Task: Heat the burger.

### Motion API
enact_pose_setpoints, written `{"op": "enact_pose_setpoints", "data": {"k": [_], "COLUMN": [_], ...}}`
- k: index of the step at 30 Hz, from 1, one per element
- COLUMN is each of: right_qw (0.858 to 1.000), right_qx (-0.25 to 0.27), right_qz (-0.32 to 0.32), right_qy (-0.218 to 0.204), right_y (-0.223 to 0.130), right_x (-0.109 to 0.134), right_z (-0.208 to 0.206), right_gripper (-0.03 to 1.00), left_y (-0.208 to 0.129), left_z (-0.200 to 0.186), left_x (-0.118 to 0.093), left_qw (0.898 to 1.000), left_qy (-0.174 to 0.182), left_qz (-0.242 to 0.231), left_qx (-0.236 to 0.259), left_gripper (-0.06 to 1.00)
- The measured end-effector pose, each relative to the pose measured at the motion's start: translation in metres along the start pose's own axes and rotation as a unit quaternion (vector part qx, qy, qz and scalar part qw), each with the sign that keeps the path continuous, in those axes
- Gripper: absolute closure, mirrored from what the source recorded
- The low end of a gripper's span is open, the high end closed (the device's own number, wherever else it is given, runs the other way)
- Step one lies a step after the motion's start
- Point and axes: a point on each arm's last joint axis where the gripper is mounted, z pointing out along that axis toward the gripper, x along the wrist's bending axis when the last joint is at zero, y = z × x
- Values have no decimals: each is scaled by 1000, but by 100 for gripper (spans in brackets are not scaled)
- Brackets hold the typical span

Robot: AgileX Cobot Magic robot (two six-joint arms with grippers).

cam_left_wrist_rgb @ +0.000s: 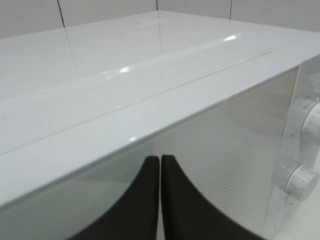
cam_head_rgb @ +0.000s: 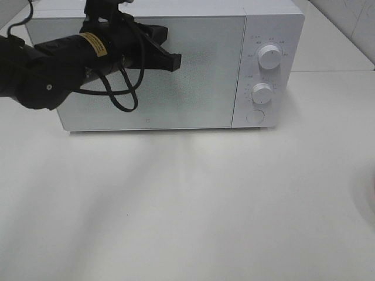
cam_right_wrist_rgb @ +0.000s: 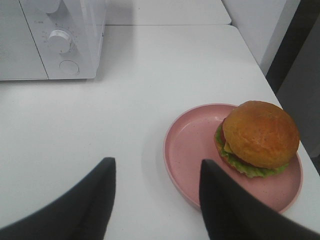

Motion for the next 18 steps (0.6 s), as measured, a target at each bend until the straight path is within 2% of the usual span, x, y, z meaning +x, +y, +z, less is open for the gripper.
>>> {"op": "enact_pose_setpoints", "data": {"k": [4, 8, 10, 11, 13, 15, 16, 18], "right_qw": [1000, 1000, 1000, 1000, 1000, 1000, 1000, 1000], "right_qx": [0, 0, 0, 0, 0, 0, 0, 0], "right_qz": [0, 0, 0, 0, 0, 0, 0, 0], "right_qy": [0, 0, 0, 0, 0, 0, 0, 0], "right_y": [0, 0, 0, 0, 0, 0, 0, 0], "right_x": [0, 0, 0, 0, 0, 0, 0, 0], "right_z": [0, 0, 0, 0, 0, 0, 0, 0], "right_gripper": [51, 51, 51, 51, 51, 51, 51, 51], "left_y": [14, 31, 35, 42, 44, 51, 51, 57], "left_z": [-8, -26, -31, -41, -45, -60, -60, -75], "left_x": [-6, -15, -17, -18, -18, -17, -17, -16], "left_qw": [1000, 997, 997, 994, 993, 987, 987, 981], "left_qy": [-6, -18, -20, -21, -22, -21, -21, -20], "left_qz": [1, 6, 8, 9, 10, 12, 12, 14], "left_qx": [13, 69, 78, 107, 118, 161, 161, 195], "left_gripper": [94, 94, 94, 94, 94, 94, 94, 89]}}
